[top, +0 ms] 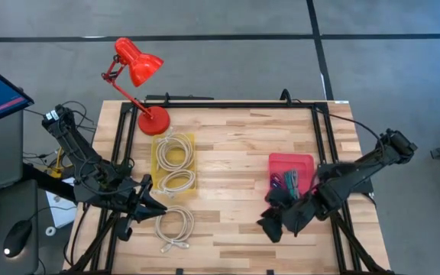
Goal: Pick & Place USB Port
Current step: Put the brown HDMI cable into the yellow bin
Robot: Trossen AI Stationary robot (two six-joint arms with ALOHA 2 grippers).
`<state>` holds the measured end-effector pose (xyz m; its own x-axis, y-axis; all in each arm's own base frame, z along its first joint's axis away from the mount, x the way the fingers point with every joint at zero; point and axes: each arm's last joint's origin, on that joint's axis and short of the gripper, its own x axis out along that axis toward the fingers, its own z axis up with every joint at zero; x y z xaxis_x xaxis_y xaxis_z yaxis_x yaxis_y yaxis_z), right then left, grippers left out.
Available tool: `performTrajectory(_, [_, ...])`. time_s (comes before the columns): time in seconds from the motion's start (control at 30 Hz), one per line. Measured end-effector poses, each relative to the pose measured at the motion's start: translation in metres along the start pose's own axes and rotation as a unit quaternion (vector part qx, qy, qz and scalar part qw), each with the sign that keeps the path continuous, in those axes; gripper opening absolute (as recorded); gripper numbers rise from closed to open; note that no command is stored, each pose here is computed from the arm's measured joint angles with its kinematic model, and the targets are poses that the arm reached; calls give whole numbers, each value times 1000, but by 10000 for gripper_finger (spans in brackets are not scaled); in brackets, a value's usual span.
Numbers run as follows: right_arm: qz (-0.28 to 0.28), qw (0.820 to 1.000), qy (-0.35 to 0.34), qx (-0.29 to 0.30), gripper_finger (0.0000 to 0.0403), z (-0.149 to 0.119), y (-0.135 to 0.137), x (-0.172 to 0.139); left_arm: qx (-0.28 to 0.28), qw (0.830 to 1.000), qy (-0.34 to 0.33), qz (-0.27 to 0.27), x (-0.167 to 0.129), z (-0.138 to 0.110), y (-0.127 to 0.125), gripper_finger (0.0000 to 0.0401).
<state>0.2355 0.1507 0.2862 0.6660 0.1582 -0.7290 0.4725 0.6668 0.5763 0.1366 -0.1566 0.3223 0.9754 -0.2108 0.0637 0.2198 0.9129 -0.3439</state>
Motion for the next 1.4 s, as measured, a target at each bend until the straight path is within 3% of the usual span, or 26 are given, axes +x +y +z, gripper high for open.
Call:
performTrajectory(0.17, [98, 992, -50, -56, 148, 14, 19, -1, 19, 1000, 0, 0, 0, 0, 0, 48])
performTrajectory(0.37, [149, 978, -116, -88, 128, 33, 28, -3, 25, 1000, -1, 0, 0, 0, 0, 48])
performTrajectory(0.57, [137, 978, -135, -78, 112, 47, 22, -1, 3, 1000, 13, 5, 0, -3, 1, 39])
performTrajectory(0.7, [120, 978, -159, -67, 104, 53, 19, 0, -12, 997, 40, 57, -1, -12, 7, 13])
performTrajectory(0.83, [115, 978, -162, -70, 98, 53, 19, 0, -22, 995, 61, 71, -3, -18, 10, 5])
performTrajectory(1.0, [112, 978, -160, -71, 95, 53, 18, 0, 8, 992, 108, 59, -3, -1, 4, 4])
performTrajectory(1.2, [102, 980, -155, -74, 95, 52, 16, 1, 39, 977, 205, 48, -14, 29, 1, 4])
performTrajectory(1.4, [86, 981, -159, -75, 95, 51, 14, 4, 15, 947, 317, 43, -20, 19, 8, 3])
